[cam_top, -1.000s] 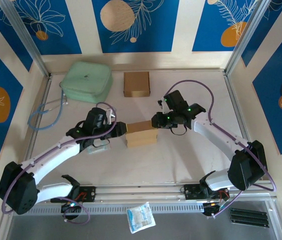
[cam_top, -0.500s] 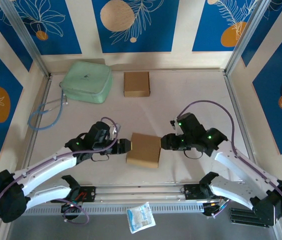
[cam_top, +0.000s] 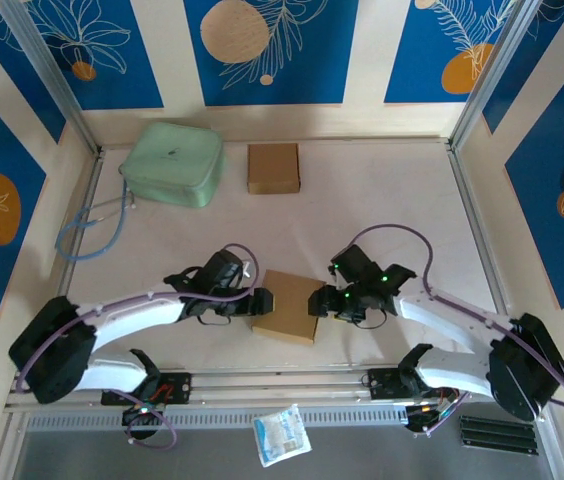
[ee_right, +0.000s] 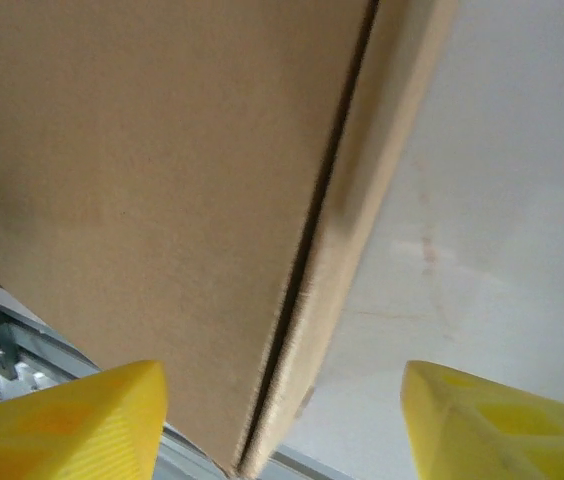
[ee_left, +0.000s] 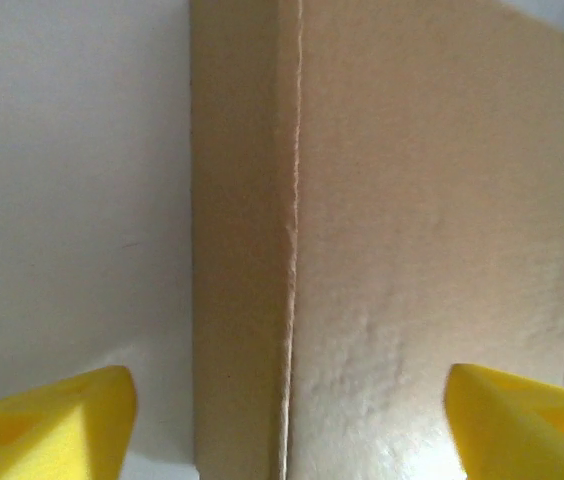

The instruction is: Fold the paper box

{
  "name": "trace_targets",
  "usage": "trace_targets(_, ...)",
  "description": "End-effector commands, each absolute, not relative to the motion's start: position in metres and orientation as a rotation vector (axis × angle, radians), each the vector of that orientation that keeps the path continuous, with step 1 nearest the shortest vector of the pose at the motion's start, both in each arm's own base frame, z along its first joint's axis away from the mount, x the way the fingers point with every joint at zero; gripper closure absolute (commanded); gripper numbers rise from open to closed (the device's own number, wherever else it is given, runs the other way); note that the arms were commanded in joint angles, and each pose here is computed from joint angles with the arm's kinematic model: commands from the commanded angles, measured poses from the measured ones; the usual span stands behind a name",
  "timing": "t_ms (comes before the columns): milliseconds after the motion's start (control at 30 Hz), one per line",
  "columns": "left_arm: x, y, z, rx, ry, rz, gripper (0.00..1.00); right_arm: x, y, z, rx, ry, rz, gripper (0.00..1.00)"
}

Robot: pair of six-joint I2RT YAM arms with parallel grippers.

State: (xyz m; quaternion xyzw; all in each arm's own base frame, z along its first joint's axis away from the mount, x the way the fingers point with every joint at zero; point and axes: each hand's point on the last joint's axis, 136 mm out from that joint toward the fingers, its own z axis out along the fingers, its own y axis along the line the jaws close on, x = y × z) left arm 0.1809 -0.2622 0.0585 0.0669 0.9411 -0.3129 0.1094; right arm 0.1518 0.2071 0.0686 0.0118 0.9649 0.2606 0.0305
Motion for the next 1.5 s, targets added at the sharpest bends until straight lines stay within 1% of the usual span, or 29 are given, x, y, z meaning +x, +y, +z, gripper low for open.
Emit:
trace_targets(0, 0.179, -0.292, 0.063, 0.281, 2.715, -1.048, 0.29, 0.163, 0.248, 0.078, 0.056, 2.921, 1.038, 0.44)
trace_targets(67, 0.178, -0.302, 0.060, 0.302, 2.715, -1.072, 0.38, 0.171, 0.255, 0.073, 0.038, 2.930, 0.989, 0.53)
trace_targets(100, 0.182, -0.303, 0.060, 0.294, 2.716, -1.052, 0.43, 0.178, 0.256, 0.072, 0.026, 2.929, 0.953, 0.56)
trace_targets(200, 0.210, -0.295, 0.062, 0.221, 2.677, -0.901, 0.48, 0.210, 0.260, 0.079, 0.004, 2.880, 0.893, 0.60)
trace_targets(333, 0.262, -0.286, 0.066, 0.096, 2.599, -0.825, 0.49, 0.266, 0.267, 0.089, 0.009, 2.820, 0.904, 0.61)
trace_targets(467, 0.320, -0.286, 0.066, 0.067, 2.555, -0.812, 0.52, 0.331, 0.275, 0.093, 0.002, 2.754, 0.875, 0.62)
trace_targets(567, 0.361, -0.274, 0.057, 0.034, 2.550, -0.733, 0.52, 0.377, 0.281, 0.091, 0.023, 2.728, 0.876, 0.62)
trace_targets(667, 0.395, -0.265, 0.053, 0.008, 2.536, -0.677, 0.52, 0.411, 0.282, 0.084, 0.043, 2.728, 0.844, 0.61)
trace_targets(733, 0.410, -0.259, 0.049, -0.021, 2.541, -0.640, 0.52, 0.427, 0.283, 0.076, 0.050, 2.743, 0.836, 0.60)
trace_targets(833, 0.422, -0.249, 0.039, -0.064, 2.544, -0.582, 0.51, 0.440, 0.283, 0.064, 0.062, 2.766, 0.834, 0.56)
trace_targets(867, 0.425, -0.247, 0.037, -0.072, 2.543, -0.576, 0.49, 0.443, 0.284, 0.061, 0.050, 2.764, 0.832, 0.55)
trace_targets(900, 0.427, -0.245, 0.036, -0.081, 2.543, -0.574, 0.46, 0.445, 0.283, 0.061, 0.050, 2.771, 0.821, 0.53)
trace_targets(933, 0.428, -0.244, 0.037, -0.085, 2.542, -0.578, 0.42, 0.445, 0.282, 0.062, 0.045, 2.778, 0.814, 0.51)
trace_targets(1067, 0.430, -0.238, 0.055, -0.056, 2.497, -0.558, 0.20, 0.444, 0.277, 0.086, 0.010, 2.737, 0.791, 0.37)
trace_targets(1133, 0.429, -0.233, 0.071, -0.043, 2.461, -0.539, 0.13, 0.443, 0.275, 0.108, -0.018, 2.691, 0.792, 0.28)
trace_targets(1200, 0.427, -0.231, 0.092, -0.003, 2.413, -0.538, 0.06, 0.441, 0.272, 0.137, -0.066, 2.634, 0.791, 0.02)
trace_targets(1267, 0.424, -0.228, 0.114, 0.019, 2.360, -0.545, 0.00, 0.436, 0.270, 0.166, -0.126, 2.572, 0.796, 0.01)
trace_targets(1367, 0.413, -0.219, 0.149, 0.050, 2.276, -0.543, 0.01, 0.424, 0.258, 0.209, -0.179, 2.480, 0.780, 0.01)
trace_targets(1467, 0.396, -0.199, 0.182, 0.064, 2.190, -0.482, 0.01, 0.407, 0.228, 0.237, -0.174, 2.389, 0.700, 0.01)
